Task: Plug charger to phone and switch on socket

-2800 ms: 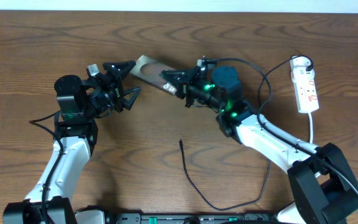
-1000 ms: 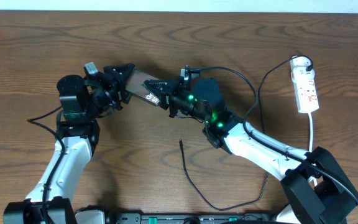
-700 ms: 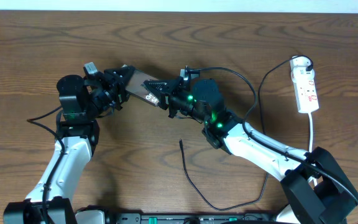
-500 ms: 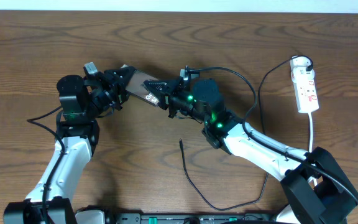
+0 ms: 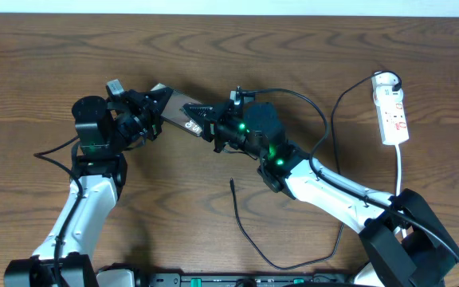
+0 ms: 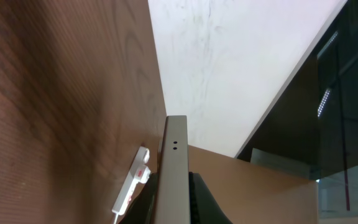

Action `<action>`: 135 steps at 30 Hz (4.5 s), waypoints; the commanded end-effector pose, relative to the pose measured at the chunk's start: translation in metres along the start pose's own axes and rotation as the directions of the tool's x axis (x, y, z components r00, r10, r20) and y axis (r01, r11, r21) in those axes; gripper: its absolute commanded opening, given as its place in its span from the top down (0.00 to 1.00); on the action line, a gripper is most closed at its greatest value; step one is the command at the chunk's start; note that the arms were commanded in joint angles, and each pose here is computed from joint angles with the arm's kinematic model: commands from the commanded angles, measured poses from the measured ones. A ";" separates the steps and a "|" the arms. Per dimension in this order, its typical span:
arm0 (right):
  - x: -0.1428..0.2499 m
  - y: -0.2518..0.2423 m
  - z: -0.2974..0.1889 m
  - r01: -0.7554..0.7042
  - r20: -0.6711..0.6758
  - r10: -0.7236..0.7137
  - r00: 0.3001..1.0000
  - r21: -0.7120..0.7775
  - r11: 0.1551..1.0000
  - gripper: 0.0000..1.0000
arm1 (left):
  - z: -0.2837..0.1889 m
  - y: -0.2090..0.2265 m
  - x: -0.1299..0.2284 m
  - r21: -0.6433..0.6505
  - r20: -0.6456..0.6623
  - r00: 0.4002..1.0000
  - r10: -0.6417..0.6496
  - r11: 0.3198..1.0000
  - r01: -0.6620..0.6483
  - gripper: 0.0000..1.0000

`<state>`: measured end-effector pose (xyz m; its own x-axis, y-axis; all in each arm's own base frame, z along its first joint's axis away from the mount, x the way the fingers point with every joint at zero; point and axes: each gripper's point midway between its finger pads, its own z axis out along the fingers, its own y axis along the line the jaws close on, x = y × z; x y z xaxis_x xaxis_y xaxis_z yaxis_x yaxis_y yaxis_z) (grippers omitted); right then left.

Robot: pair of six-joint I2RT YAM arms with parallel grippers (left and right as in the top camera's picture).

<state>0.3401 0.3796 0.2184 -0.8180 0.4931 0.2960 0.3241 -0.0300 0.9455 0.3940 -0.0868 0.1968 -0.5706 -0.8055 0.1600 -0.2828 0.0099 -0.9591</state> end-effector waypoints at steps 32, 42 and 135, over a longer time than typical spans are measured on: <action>0.007 0.012 -0.004 0.097 -0.083 -0.100 0.992 -0.029 0.995 0.01 | -0.028 -0.005 -0.040 0.030 0.082 0.996 0.018 0.999 -0.021 0.93; -0.012 0.017 -0.015 0.196 -0.112 -0.199 0.974 -0.038 0.980 0.01 | -0.075 -0.008 -0.073 0.078 0.079 0.996 0.043 0.996 -0.049 0.93; -0.039 -0.232 -0.122 0.504 -0.461 -0.398 0.793 0.864 0.004 0.01 | -0.106 -0.014 -0.037 0.212 -0.142 0.906 0.399 0.906 -0.366 0.93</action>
<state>0.2274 0.2689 0.0069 -0.9981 -0.0081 -0.0614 -0.0116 0.9983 0.0564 0.3426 0.0086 0.2237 -0.7245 -0.6655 -0.1794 0.0827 0.1744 -0.9812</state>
